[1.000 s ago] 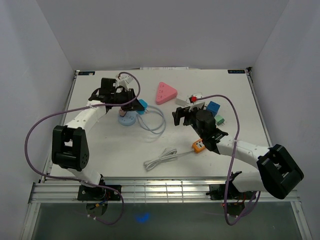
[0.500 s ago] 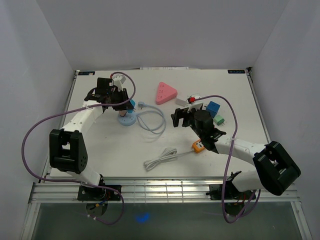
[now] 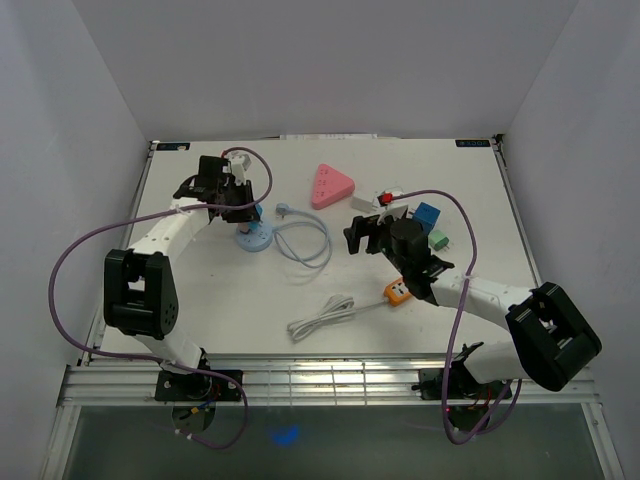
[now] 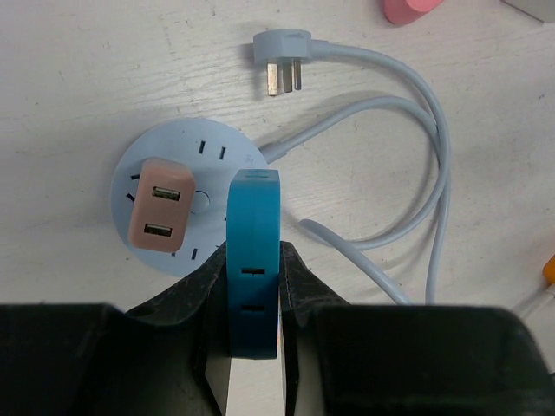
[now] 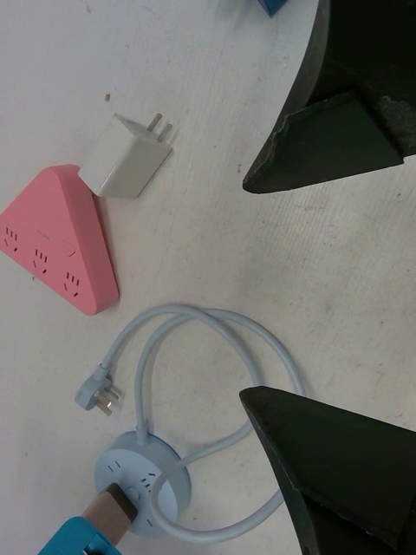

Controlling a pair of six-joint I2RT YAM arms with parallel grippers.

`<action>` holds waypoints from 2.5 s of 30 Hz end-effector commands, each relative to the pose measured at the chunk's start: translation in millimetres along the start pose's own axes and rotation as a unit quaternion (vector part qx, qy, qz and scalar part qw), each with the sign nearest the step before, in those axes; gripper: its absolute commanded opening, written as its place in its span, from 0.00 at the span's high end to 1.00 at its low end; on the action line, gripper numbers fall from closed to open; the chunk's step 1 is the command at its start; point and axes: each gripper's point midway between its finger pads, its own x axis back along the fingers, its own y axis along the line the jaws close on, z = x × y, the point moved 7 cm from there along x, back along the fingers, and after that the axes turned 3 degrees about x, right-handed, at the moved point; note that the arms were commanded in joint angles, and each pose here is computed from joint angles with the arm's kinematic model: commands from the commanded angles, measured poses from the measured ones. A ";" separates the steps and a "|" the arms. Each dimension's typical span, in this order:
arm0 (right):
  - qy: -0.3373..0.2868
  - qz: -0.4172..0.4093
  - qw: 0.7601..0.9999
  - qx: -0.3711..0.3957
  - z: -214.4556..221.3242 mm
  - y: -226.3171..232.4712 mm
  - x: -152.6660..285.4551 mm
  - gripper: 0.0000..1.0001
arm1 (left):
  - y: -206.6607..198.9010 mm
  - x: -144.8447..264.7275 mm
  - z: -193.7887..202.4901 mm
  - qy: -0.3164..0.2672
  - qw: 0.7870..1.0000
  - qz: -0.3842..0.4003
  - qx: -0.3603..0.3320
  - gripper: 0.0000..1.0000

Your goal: Insert the plug

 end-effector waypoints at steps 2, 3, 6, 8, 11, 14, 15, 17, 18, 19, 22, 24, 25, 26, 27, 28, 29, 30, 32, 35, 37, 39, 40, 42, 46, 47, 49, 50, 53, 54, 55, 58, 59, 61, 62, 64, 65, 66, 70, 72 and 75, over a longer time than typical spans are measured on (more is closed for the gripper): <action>-0.018 -0.004 1.000 -0.014 -13.3 -0.4 -2.5 0.03 | -3.7 4.9 -13.2 -0.042 0.998 -0.016 -0.038 1.00; -0.018 -0.004 1.000 -0.015 -13.6 -0.7 -2.3 0.03 | -2.3 4.8 -13.5 -0.045 0.998 -0.021 -0.040 1.00; -0.018 -0.003 1.000 -0.020 -13.7 -3.6 -2.3 0.03 | -2.0 3.7 -13.4 -0.054 0.997 -0.019 -0.057 1.00; -0.016 -0.003 1.000 -0.022 -12.8 -4.8 -2.6 0.03 | -3.1 1.2 -13.5 -0.057 0.996 -0.006 -0.071 1.00; -0.015 -0.002 1.000 -0.024 -12.5 -6.0 -2.9 0.03 | 0.0 -3.6 -12.7 -0.057 0.994 -0.009 -0.092 1.00; -0.016 -0.003 0.999 -0.029 -13.7 -8.4 -2.2 0.03 | 5.0 -9.1 -10.7 -0.052 0.993 -0.020 -0.099 1.00; -0.017 -0.002 0.999 -0.030 -14.9 -9.7 -1.3 0.03 | 5.4 -10.5 -9.3 -0.050 0.994 -0.018 -0.099 1.00; -0.018 -0.003 0.999 -0.032 -14.6 -10.9 0.0 0.03 | 5.4 -10.0 -7.8 -0.046 0.992 -0.014 -0.118 1.00; -0.019 -0.001 0.999 -0.034 -15.2 -11.8 0.1 0.03 | 5.6 -9.8 -7.3 -0.046 0.992 -0.016 -0.119 1.00; -0.017 0.000 0.999 -0.036 -13.8 -12.4 -0.3 0.03 | 6.8 -9.1 -7.3 -0.046 0.991 -0.030 -0.118 1.00; -0.011 -0.001 0.999 -0.040 -11.0 -13.5 -2.2 0.03 | 5.9 -6.1 -5.8 -0.048 0.991 -0.039 -0.122 1.00; -0.010 -0.001 0.999 -0.046 -11.1 -14.6 -4.2 0.03 | 5.1 -5.8 -5.7 -0.054 0.989 -0.042 -0.128 1.00; -0.009 -0.005 0.999 -0.048 -11.0 -14.0 -4.2 0.03 | 4.3 -5.6 -4.5 -0.054 0.989 -0.041 -0.131 1.00; -0.007 -0.005 0.999 -0.050 -9.9 -14.8 -3.9 0.03 | 2.9 -5.7 -4.3 -0.055 0.988 -0.041 -0.135 1.00; -0.009 -0.005 0.999 -0.052 -11.5 -14.8 -3.7 0.03 | 2.2 -5.9 -3.5 -0.055 0.988 -0.040 -0.138 1.00; -0.008 -0.007 0.999 -0.052 -10.4 -14.9 -3.7 0.03 | 2.5 -5.9 -3.3 -0.056 0.987 -0.042 -0.142 1.00; -0.008 -0.007 0.999 -0.053 -10.5 -15.3 -3.8 0.03 | 2.0 -6.2 -2.2 -0.056 0.987 -0.045 -0.143 1.00; -0.008 -0.007 0.998 -0.056 -10.9 -15.3 -3.8 0.03 | 2.6 -5.9 -2.3 -0.058 0.987 -0.050 -0.144 1.00; -0.008 -0.010 0.998 -0.057 -10.9 -15.5 -3.8 0.03 | 3.3 -7.8 0.0 -0.056 0.986 -0.052 -0.146 1.00; -0.006 -0.012 0.998 -0.060 -10.4 -16.4 -4.0 0.03 | 5.0 -9.7 1.4 -0.053 0.987 -0.057 -0.143 1.00; -0.006 -0.011 0.998 -0.061 -10.5 -18.0 -3.7 0.03 | 6.4 -11.3 2.2 -0.050 0.987 -0.059 -0.142 1.00; -0.006 -0.010 0.998 -0.063 -10.7 -19.3 -3.9 0.03 | 6.8 -12.7 2.4 -0.048 0.987 -0.059 -0.142 1.00; -0.006 -0.011 0.998 -0.063 -10.5 -19.0 -3.4 0.03 | 6.5 -13.5 2.5 -0.047 0.987 -0.057 -0.142 1.00; -0.005 -0.011 0.998 -0.065 -10.1 -20.1 -3.4 0.03 | 6.4 -14.5 2.4 -0.044 0.987 -0.056 -0.141 1.00; -0.004 -0.013 0.998 -0.067 -9.5 -20.7 -3.8 0.03 | 5.1 -15.5 4.3 -0.039 0.988 -0.047 -0.142 1.00; -0.004 -0.013 0.998 -0.068 -9.6 -21.0 -3.8 0.03 | 4.5 -15.6 4.2 -0.039 0.988 -0.044 -0.143 1.00; -0.003 -0.013 0.997 -0.070 -9.3 -22.1 -4.1 0.03 | 4.1 -16.1 4.9 -0.037 0.988 -0.043 -0.144 1.00; -0.002 -0.015 0.997 -0.070 -9.2 -21.3 -4.0 0.03 | 4.0 -16.6 5.2 -0.037 0.988 -0.042 -0.144 1.00; -0.001 -0.014 0.997 -0.071 -8.5 -22.5 -4.5 0.03 | 0.3 -17.9 7.6 -0.033 0.988 -0.036 -0.149 1.00; -0.001 -0.015 0.997 -0.072 -8.5 -22.7 -4.4 0.03 | 0.0 -18.9 9.2 -0.031 0.987 -0.039 -0.150 1.00; -0.001 -0.015 0.997 -0.072 -9.0 -23.0 -4.3 0.03 | -2.4 -19.3 9.7 -0.032 0.987 -0.037 -0.153 1.00; -0.002 -0.015 0.997 -0.074 -9.3 -24.1 -4.3 0.03 | -6.4 -22.3 13.6 -0.027 0.986 -0.036 -0.160 1.00; -0.001 -0.015 0.997 -0.074 -8.6 -24.1 -4.1 0.03 | -5.7 -23.0 14.6 -0.024 0.986 -0.039 -0.161 1.00; 0.001 -0.015 0.997 -0.075 -7.8 -24.9 -4.6 0.03 | -4.2 -24.5 15.7 -0.021 0.986 -0.048 -0.161 1.00; 0.002 -0.015 0.997 -0.076 -7.3 -24.7 -4.7 0.03 | -3.3 -24.8 15.7 -0.021 0.986 -0.053 -0.158 1.00; 0.001 -0.016 0.997 -0.076 -8.1 -25.3 -4.9 0.03 | -1.1 -24.2 15.1 -0.022 0.986 -0.065 -0.155 1.00; 0.002 -0.016 0.997 -0.076 -7.5 -25.8 -4.8 0.03 | -0.4 -23.8 15.2 -0.023 0.986 -0.069 -0.153 1.00; 0.001 -0.015 0.997 -0.076 -8.2 -26.2 -4.9 0.03 | 0.1 -23.8 16.3 -0.022 0.986 -0.071 -0.150 1.00; 0.004 -0.016 0.997 -0.078 -6.8 -26.7 -5.2 0.03 | 2.5 -24.4 18.0 -0.020 0.986 -0.079 -0.149 1.00; 0.004 -0.016 0.997 -0.079 -6.4 -27.1 -5.4 0.03 | 4.2 -25.1 20.5 -0.013 0.985 -0.084 -0.147 1.00; 0.005 -0.017 0.997 -0.080 -5.9 -27.1 -5.5 0.03 | 3.9 -26.9 21.9 -0.008 0.986 -0.079 -0.147 1.00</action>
